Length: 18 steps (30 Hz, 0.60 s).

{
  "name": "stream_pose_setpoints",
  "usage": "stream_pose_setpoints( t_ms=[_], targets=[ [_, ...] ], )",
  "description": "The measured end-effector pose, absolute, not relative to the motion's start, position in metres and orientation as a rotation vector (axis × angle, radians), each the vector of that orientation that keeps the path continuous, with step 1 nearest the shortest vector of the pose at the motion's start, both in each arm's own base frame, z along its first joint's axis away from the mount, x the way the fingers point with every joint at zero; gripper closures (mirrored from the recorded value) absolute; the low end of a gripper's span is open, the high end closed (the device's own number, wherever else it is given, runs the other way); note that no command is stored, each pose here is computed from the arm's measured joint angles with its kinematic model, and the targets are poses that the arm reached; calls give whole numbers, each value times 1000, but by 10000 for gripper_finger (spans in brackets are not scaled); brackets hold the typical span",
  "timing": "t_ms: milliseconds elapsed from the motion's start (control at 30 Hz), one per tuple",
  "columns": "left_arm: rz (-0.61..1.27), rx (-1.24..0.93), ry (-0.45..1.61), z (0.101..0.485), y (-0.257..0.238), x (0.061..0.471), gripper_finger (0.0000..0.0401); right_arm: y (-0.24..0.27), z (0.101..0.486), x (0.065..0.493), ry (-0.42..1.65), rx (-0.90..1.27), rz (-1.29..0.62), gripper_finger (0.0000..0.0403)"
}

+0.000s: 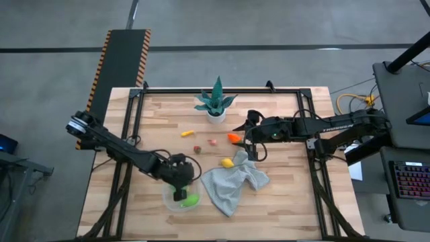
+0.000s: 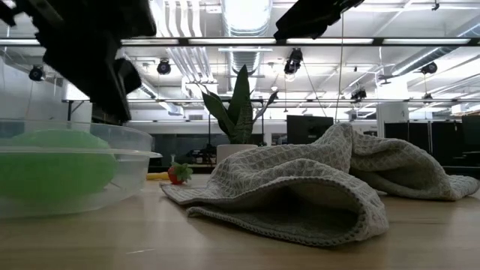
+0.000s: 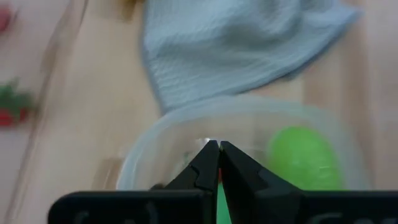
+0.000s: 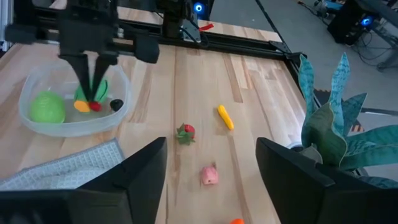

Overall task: Pick and placing Produce into tupperware
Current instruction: Put the red cherry in the transparent bin, then put the yellow corn in the transparent bin

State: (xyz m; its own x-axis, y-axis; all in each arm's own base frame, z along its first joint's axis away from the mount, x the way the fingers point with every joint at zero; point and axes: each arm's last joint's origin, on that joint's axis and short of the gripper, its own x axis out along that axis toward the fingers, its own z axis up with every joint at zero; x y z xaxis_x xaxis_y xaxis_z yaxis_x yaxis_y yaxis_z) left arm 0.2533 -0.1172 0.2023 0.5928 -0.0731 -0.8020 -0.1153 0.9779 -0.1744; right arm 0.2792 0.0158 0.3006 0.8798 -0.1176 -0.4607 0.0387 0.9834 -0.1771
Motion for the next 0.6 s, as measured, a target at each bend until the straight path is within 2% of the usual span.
stream_pose_setpoints(
  t_ms=[133, 433, 600],
  targets=[
    [-35, -212, 865, 214, -118, 254, 369, 16, 301, 279, 490, -165, -82, 159],
    [-46, -199, 834, 218, -116, 256, 233, 16, 299, 278, 504, -149, -85, 165],
    [-24, -216, 807, 224, -111, 261, 209, 16, 299, 278, 511, -143, -87, 167]
  ],
)
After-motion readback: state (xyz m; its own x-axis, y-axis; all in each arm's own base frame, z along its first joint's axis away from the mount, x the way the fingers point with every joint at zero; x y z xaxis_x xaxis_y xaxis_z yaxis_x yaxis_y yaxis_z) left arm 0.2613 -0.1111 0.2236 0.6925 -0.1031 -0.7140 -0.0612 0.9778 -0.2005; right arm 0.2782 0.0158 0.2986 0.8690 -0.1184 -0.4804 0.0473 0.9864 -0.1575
